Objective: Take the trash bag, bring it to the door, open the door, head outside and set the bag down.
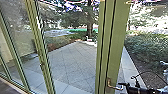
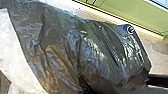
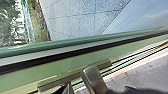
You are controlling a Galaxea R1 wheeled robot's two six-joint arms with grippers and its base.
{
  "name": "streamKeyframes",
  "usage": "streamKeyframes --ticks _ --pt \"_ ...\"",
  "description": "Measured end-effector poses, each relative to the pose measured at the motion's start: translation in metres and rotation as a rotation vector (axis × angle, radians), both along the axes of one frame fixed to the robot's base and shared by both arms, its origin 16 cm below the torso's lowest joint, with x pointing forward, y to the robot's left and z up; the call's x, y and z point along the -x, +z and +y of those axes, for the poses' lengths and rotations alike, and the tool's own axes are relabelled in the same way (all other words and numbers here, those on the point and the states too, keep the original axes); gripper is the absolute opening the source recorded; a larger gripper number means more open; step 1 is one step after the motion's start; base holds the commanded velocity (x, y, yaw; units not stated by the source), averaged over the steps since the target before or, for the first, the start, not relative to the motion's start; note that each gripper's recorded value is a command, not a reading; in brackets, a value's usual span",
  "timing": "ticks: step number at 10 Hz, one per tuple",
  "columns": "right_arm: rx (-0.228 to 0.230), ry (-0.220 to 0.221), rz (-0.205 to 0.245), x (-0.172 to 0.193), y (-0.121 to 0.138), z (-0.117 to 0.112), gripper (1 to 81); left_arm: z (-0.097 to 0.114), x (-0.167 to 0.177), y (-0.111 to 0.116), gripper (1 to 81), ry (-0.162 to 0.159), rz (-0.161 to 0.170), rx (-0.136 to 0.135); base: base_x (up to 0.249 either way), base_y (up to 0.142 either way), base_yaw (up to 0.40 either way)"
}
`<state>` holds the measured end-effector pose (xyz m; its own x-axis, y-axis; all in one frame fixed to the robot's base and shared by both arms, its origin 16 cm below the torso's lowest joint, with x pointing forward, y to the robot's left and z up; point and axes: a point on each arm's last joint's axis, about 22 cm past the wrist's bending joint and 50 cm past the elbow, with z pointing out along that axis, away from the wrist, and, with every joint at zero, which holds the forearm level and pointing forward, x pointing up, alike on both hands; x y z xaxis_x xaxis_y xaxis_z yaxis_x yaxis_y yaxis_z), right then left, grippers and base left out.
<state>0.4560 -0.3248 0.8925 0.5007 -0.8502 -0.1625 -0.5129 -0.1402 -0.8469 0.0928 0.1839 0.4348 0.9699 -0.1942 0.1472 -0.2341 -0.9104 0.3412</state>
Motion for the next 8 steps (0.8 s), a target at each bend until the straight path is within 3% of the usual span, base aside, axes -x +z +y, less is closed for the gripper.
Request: streamKeyframes --ticks 1,5,8 --pt "0.007 -0.014 0.003 -0.005 -0.003 -0.005 81.1 0.000 0.000 0.000 1.0 0.000 0.000 0.000 0.000 0.000 0.000" --pt "-0.007 -0.002 0.032 -0.017 -0.027 0.027 81.1 -0.002 0.000 0.000 1.0 0.000 0.000 0.001 0.000 0.000 0.000" --pt "-0.020 -0.003 0.050 -0.016 -0.051 0.027 81.1 -0.001 0.000 0.000 1.0 0.000 -0.001 -0.001 0.000 0.000 0.000"
